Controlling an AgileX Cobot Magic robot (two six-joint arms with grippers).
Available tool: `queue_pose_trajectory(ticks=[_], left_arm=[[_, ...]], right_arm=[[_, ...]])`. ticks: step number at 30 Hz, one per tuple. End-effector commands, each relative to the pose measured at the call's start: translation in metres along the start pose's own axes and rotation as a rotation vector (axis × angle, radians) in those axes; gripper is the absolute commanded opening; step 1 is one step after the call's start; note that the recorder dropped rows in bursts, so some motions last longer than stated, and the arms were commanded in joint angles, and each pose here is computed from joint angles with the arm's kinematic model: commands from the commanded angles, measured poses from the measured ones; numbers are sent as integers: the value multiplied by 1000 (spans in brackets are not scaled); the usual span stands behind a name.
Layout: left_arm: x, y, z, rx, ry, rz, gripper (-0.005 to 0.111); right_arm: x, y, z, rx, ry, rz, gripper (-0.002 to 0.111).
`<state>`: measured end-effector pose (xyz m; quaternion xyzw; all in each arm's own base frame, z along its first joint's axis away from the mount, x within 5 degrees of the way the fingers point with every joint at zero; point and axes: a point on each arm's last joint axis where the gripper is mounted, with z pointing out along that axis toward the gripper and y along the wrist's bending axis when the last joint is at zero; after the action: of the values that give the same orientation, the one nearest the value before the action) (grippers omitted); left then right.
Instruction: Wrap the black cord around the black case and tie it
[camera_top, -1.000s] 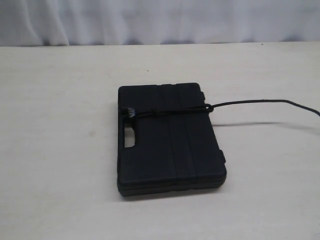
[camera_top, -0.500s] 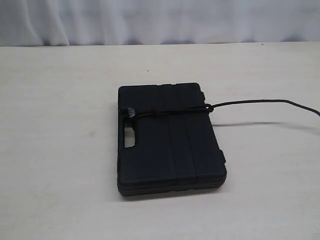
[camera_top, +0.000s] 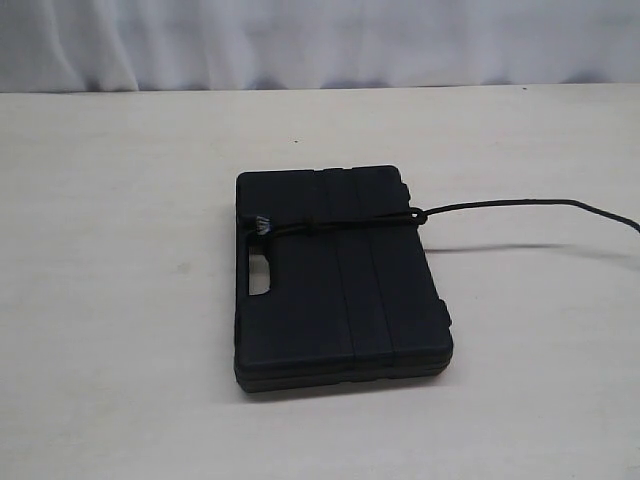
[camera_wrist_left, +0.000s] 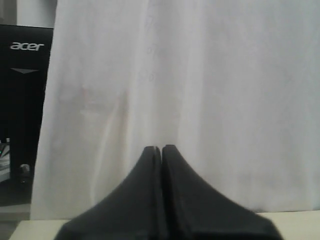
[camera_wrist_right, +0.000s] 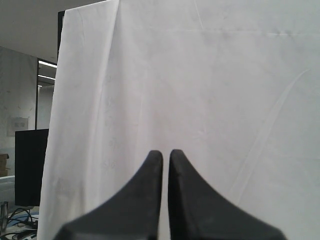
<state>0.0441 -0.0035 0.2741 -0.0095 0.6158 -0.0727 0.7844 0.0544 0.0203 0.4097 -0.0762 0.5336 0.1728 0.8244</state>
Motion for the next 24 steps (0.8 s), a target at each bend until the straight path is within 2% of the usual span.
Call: queue_pose_trajectory(ticks=[1,8,12,15,24], left_arm=[[11,3,-2,-40,11,34,0],[40,7,-2,-44,79,146,0],[53,8,-2,-41,68,127,0],[50,7,-2,-38,30,124,0],[56,10,-3,-83,93,106,0]], right_arm=[[2,0,-1,1,8,3,4],[2,0,-1,2,10,3,4],[2,0,-1,2,10,5,4],[2,0,-1,2,10,5,4],[2,0,-1,2,10,5,4]])
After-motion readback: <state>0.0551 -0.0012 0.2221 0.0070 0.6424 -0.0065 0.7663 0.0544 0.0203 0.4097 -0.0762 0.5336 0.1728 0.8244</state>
